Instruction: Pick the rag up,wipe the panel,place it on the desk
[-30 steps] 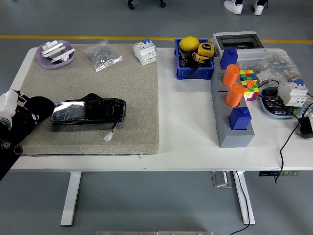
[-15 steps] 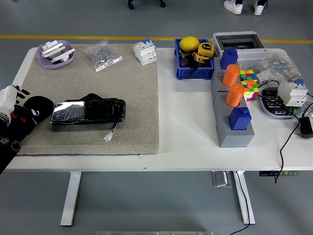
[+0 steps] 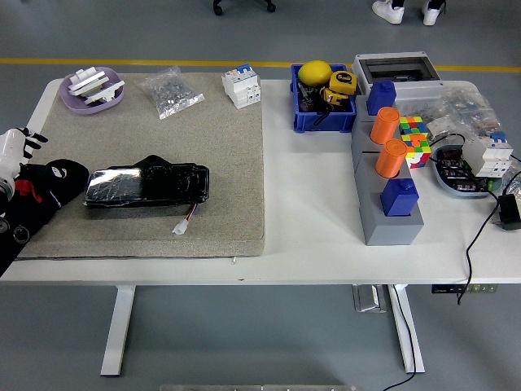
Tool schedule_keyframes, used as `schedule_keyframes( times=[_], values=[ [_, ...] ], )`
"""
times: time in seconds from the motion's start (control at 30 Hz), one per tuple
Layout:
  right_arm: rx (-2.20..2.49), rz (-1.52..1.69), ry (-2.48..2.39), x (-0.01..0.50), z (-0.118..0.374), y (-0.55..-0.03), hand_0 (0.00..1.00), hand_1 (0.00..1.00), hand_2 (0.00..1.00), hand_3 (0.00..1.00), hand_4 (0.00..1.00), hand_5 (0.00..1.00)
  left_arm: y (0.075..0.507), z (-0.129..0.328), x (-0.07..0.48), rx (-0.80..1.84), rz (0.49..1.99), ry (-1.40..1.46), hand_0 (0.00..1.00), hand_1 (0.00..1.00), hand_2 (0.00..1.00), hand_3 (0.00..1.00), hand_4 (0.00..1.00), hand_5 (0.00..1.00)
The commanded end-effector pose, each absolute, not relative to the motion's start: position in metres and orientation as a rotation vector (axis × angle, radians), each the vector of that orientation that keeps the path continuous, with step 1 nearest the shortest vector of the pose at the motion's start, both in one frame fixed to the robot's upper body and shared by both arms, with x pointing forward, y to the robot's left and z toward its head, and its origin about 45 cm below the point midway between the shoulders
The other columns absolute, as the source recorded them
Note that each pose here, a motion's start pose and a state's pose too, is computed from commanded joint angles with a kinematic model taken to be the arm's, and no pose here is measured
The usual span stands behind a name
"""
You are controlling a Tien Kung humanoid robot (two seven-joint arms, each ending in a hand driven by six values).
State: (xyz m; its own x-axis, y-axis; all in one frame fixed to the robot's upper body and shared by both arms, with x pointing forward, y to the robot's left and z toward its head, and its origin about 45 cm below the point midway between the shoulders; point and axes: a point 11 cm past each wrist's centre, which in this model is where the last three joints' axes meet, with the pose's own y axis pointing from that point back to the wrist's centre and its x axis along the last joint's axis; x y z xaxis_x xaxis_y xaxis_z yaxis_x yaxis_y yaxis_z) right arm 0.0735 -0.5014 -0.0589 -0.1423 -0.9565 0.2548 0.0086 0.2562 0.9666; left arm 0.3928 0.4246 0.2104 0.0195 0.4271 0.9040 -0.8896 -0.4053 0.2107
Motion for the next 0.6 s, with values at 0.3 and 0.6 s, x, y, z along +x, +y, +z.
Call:
schedule_keyframes(
  times=[0.3,0.6],
  values=[
    [0.951,-1.113,-1.431,0.072,-0.060,-0.500,0.760,0.704,0.710,0.707,0.998,0.519,0.406,0.236,0.392,0.976,1.694,-0.512,0.399,0.586,0.635,0.585,0.921,0.298],
    [0.954,-1.119,-1.421,0.070,-0.063,-0.496,0.759,0.703,0.710,0.705,0.998,0.518,0.389,0.237,0.395,0.493,1.794,-0.217,0.398,0.558,0.576,0.571,0.854,0.283]
  ],
)
